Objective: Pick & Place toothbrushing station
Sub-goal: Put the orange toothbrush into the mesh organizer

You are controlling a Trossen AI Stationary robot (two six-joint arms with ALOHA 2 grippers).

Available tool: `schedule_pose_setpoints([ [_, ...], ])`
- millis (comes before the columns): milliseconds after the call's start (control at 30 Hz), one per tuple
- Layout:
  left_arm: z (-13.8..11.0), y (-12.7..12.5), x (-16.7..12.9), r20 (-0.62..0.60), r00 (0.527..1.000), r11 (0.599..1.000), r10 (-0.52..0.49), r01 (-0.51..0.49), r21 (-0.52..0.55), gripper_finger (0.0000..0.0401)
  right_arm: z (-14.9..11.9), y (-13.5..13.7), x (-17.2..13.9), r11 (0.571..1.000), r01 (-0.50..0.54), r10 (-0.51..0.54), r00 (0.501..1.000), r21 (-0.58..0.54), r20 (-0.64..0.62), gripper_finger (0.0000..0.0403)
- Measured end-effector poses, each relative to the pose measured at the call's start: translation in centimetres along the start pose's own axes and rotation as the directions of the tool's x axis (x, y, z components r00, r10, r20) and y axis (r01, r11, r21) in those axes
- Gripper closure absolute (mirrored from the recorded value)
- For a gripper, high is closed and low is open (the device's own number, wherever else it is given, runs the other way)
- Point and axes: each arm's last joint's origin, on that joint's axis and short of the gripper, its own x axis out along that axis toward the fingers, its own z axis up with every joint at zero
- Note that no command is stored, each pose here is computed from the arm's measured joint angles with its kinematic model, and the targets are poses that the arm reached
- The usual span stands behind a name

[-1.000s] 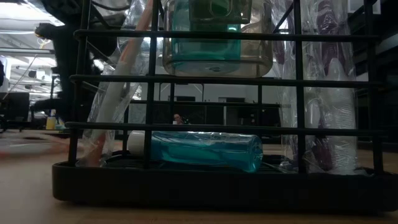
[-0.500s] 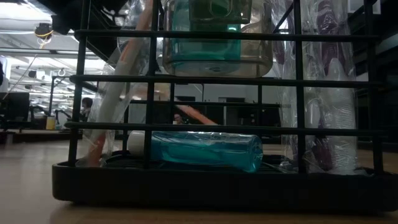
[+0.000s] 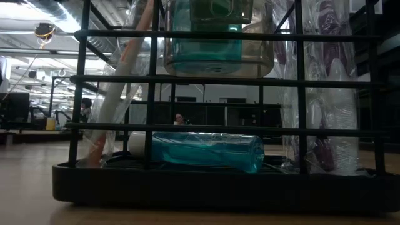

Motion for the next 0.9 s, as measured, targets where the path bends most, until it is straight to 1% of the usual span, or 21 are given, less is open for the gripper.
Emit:
schedule_pose_setpoints([
  [33,0.4,-0.9,-0.2,0.011,1.000,0.999,-0.019,0.019,0.040,0.0400,0.0,0.0,0.0,1.000,0.001,-0.001,1.000,-0.001,0.002,0.0202],
  [100,1.1,-3.1,-0.8,0.019,0.996,0.987,-0.089,0.086,0.135,0.0400,0.0,0.0,0.0,1.000,0.002,-0.002,1.000,0.001,0.004,0.0202],
  [167,1.8,-5.3,-1.8,0.021,0.986,0.962,-0.163,0.154,0.227,0.0400,0.1,0.0,0.0,1.000,0.003,-0.004,1.000,0.003,0.007,0.0202],
  [233,2.1,-7.4,-2.8,0.026,0.979,0.932,-0.202,0.184,0.312,0.0400,0.1,-0.1,0.0,1.000,0.007,-0.007,1.000,0.005,0.010,0.0202],
  [267,2.0,-8.3,-3.5,0.029,0.980,0.920,-0.199,0.176,0.350,0.0400,0.1,-0.1,0.0,1.000,0.008,-0.008,1.000,0.007,0.011,0.0202],
  [333,1.4,-9.6,-4.8,0.039,0.987,0.899,-0.153,0.123,0.419,0.0400,0.2,-0.1,0.0,1.000,0.014,-0.014,1.000,0.012,0.016,0.0202],
  [400,0.2,-10.4,-5.9,0.042,0.994,0.883,-0.099,0.068,0.464,0.0400,0.2,-0.2,0.0,0.999,0.033,-0.033,0.999,0.018,0.015,0.0202],
  [533,-3.1,-11.2,-6.5,0.067,0.998,0.865,-0.020,-0.016,0.502,0.0400,0.2,-0.5,0.0,0.996,0.090,-0.090,0.996,0.025,-0.011,0.0202],
  [700,-6.3,-11.4,-5.8,0.125,0.992,0.886,0.014,-0.071,0.459,0.0400,0.1,-0.9,0.2,0.991,0.121,-0.121,0.993,0.049,-0.013,0.0202],
  [800,-7.4,-11.4,-5.8,0.152,0.988,0.895,0.028,-0.093,0.437,0.0400,0.0,-1.1,0.4,0.988,0.132,-0.132,0.991,0.074,-0.013,0.0202],
  [900,-8.0,-12.0,-5.9,0.153,0.987,0.892,0.044,-0.108,0.440,0.0400,0.0,-1.1,0.4,0.988,0.132,-0.132,0.991,0.080,-0.013,0.0202],
])
